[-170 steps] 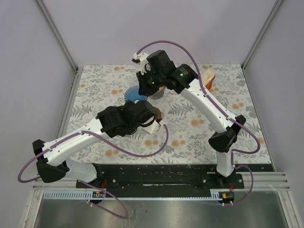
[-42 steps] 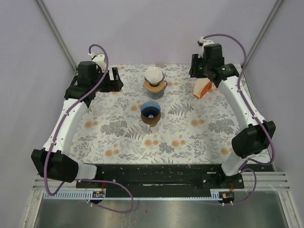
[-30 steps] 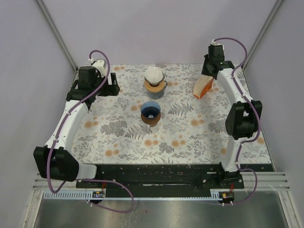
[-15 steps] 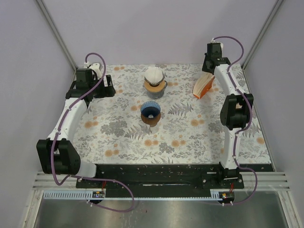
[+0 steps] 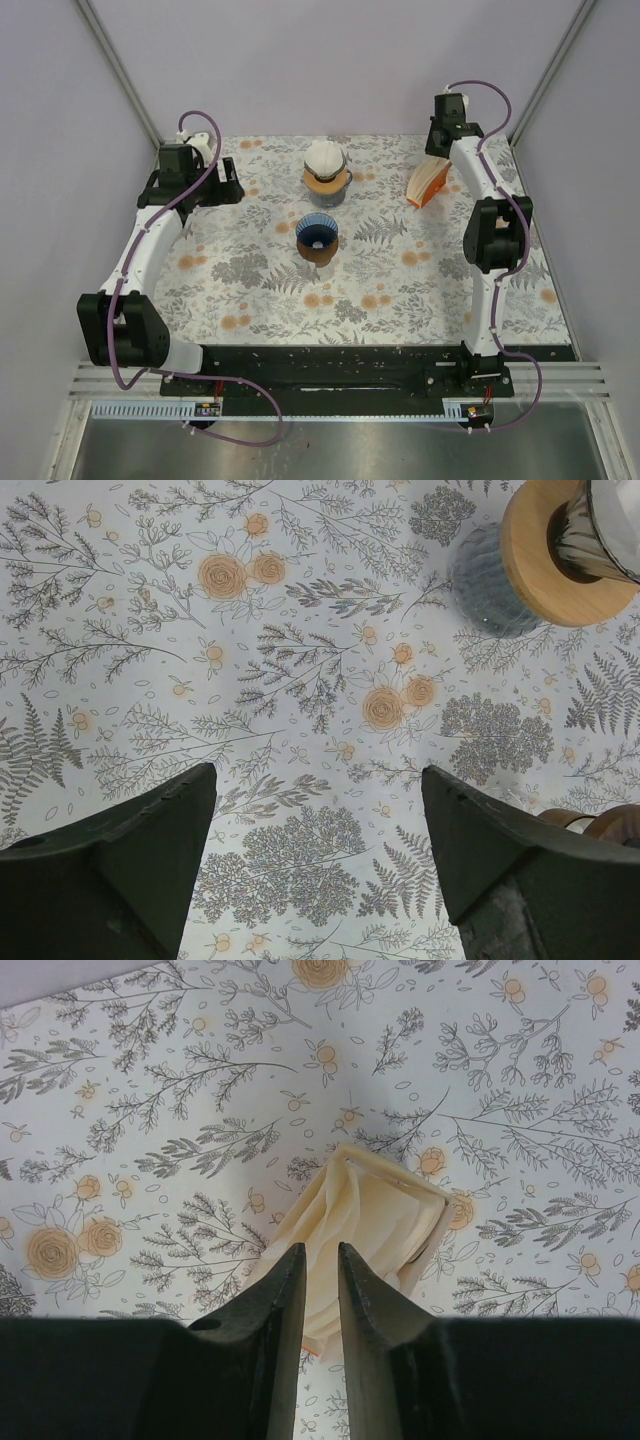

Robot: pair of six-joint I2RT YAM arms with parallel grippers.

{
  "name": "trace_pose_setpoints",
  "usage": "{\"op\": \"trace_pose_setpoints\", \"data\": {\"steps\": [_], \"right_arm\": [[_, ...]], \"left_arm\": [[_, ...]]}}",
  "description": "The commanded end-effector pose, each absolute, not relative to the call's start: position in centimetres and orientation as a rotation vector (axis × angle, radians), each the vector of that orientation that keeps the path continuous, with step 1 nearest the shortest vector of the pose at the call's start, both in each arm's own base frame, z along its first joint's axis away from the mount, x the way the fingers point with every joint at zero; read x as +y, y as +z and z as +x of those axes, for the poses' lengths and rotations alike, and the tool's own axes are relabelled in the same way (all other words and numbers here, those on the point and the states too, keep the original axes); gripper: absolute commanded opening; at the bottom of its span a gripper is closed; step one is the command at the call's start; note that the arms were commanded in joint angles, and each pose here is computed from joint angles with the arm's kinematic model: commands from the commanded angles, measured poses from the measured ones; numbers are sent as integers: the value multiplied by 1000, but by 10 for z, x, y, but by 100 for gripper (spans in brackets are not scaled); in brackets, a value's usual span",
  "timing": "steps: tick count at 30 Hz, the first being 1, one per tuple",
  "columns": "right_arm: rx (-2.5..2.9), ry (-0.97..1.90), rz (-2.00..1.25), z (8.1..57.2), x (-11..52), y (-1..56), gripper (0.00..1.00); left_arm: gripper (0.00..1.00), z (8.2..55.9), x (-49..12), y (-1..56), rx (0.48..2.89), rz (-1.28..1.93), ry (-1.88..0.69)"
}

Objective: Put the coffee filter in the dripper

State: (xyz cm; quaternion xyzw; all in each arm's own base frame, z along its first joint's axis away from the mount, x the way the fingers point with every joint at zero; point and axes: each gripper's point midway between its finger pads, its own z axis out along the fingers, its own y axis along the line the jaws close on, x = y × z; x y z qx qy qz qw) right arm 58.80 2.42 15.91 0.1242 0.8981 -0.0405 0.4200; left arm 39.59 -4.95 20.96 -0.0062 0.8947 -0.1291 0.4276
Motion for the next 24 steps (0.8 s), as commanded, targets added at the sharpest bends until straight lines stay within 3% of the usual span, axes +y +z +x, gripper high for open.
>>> {"op": "trace_pose_setpoints", "data": {"steps": [1,24], "right_arm": [[2239,-121,345,590,19,154,27],[2298,-104,362,593,16,122,35]], "left_arm": [[86,405,-50,224,2173,-20,-352],[86,405,-53,225,2172,-22,-382]]}}
